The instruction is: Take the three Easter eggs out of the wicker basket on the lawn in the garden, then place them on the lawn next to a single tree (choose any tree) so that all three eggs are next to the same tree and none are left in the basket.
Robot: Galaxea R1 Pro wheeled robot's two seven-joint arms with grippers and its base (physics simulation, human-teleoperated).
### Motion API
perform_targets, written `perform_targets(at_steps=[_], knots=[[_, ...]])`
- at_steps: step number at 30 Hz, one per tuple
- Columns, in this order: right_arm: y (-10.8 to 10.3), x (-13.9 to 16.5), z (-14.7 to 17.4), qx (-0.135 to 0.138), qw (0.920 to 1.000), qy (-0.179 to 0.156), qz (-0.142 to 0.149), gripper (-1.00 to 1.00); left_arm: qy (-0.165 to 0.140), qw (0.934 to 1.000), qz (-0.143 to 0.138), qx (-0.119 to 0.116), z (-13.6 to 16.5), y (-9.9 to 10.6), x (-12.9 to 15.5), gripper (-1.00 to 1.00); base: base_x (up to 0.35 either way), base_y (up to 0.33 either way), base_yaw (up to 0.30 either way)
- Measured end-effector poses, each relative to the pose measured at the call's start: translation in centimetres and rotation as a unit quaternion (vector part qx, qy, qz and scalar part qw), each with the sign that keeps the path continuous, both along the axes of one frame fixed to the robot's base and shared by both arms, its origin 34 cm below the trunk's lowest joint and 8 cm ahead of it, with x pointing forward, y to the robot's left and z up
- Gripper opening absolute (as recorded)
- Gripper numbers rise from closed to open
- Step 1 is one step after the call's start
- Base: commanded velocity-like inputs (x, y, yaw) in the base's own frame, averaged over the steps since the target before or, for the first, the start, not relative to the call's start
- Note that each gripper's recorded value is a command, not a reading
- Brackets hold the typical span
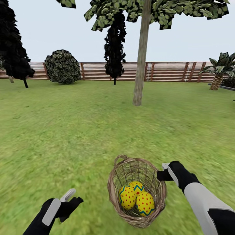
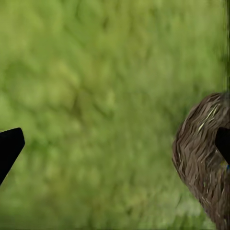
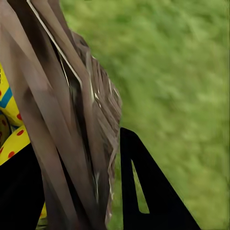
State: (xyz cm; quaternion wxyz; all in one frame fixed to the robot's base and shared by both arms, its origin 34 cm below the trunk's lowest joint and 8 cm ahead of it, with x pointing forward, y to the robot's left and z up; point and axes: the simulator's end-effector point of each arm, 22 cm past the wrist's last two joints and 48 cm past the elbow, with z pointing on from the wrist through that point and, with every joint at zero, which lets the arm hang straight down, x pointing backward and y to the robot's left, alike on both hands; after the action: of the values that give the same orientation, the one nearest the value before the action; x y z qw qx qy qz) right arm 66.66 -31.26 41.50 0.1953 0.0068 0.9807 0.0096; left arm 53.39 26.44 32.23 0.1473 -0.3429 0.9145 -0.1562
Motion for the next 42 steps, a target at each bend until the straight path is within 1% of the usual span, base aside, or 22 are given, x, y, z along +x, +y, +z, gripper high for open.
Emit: perform_targets(at_steps=[2, 5, 8, 11, 26, 37, 42], knots=[[0.56, 0.04, 0.02, 0.010, 0.9999, 0.000, -0.003, -1.00, 0.000, 1.0000, 0.000, 0.000, 0.02, 0.02, 0.02, 1.00, 0.231, -0.205, 0.000], [0.34, 0.00, -0.04, 0.001, 1.0000, 0.000, 0.002, -1.00, 0.000, 1.0000, 0.000, 0.001, 0.02, 0.07, 0.02, 1.00, 0.231, -0.206, 0.000], [0.54, 0.03, -0.02, 0.006, 1.0000, 0.000, 0.000, -1.00, 0.000, 1.0000, 0.000, 0.002, 0.02, 0.16, 0.00, 1.00, 0.234, -0.206, 0.000], [0.45, 0.01, -0.04, 0.003, 1.0000, 0.000, 0.001, -1.00, 0.000, 1.0000, 0.000, 0.003, 0.01, 0.21, 0.00, 1.00, 0.244, -0.207, 0.000], [0.53, 0.02, -0.03, 0.004, 1.0000, 0.000, 0.001, -1.00, 0.001, 1.0000, 0.001, 0.005, 0.01, 0.65, -0.02, 1.00, 0.281, -0.189, 0.000], [0.50, 0.01, -0.03, 0.003, 1.0000, 0.000, 0.001, -1.00, 0.001, 1.0000, 0.002, 0.006, -0.01, 0.77, -0.05, 1.00, 0.307, -0.130, 0.000], [0.56, 0.03, -0.07, 0.005, 1.0000, 0.000, 0.001, -1.00, 0.001, 1.0000, 0.002, 0.006, -0.02, 0.88, -0.03, 1.00, 0.062, -0.010, 0.000]])
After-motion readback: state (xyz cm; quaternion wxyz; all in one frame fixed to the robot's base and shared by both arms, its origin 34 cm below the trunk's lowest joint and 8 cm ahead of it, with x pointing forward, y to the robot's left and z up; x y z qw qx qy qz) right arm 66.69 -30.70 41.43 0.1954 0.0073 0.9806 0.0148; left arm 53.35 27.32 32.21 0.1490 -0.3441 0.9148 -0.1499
